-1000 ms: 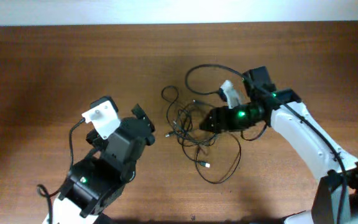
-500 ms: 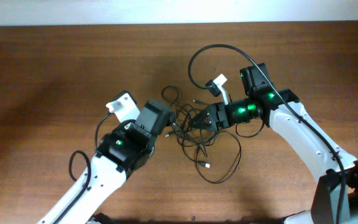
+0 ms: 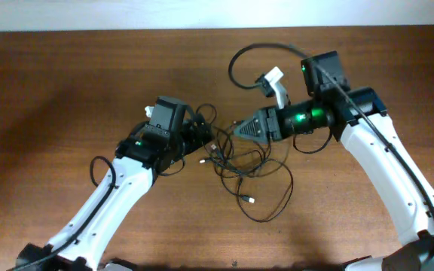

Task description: Untangle cables

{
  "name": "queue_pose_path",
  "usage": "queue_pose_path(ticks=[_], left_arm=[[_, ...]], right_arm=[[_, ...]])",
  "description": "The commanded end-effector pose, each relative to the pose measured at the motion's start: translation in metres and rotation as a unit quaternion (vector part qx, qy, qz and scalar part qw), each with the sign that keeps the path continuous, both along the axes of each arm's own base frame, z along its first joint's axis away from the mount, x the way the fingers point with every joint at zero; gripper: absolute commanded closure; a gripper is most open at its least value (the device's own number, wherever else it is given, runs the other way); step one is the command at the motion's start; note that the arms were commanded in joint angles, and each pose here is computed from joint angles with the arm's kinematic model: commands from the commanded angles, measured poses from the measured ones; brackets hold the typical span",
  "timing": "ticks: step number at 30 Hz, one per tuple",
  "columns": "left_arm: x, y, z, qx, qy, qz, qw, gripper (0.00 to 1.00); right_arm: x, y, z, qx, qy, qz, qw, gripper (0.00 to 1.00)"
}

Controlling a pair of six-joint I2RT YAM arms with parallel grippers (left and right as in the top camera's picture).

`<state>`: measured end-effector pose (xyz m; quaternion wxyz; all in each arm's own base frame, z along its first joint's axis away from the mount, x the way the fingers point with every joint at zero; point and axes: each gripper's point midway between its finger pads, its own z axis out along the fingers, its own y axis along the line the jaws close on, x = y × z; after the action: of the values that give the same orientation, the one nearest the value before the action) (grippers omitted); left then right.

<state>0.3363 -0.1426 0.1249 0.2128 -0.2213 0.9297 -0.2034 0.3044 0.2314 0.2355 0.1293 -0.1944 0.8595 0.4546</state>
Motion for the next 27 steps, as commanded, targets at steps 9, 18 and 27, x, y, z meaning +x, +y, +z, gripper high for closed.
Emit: queue_pose_path(ticks=[9,18,27], left_arm=[[0.006,0.013,0.001,0.005,-0.004,-0.007,1.0,0.01],[0.007,0.013,0.001,0.005,-0.006,-0.007,1.0,0.01],[0.007,0.012,0.002,0.004,-0.008,-0.007,1.0,0.01]], right_arm=[[0.034,-0.169,-0.135,-0.416,0.079,-0.282,0.861,0.08],[0.036,-0.163,-0.233,-0.482,0.142,-0.248,0.828,0.39],[0.019,-0.149,-0.285,-0.463,0.158,-0.254,0.835,0.96]])
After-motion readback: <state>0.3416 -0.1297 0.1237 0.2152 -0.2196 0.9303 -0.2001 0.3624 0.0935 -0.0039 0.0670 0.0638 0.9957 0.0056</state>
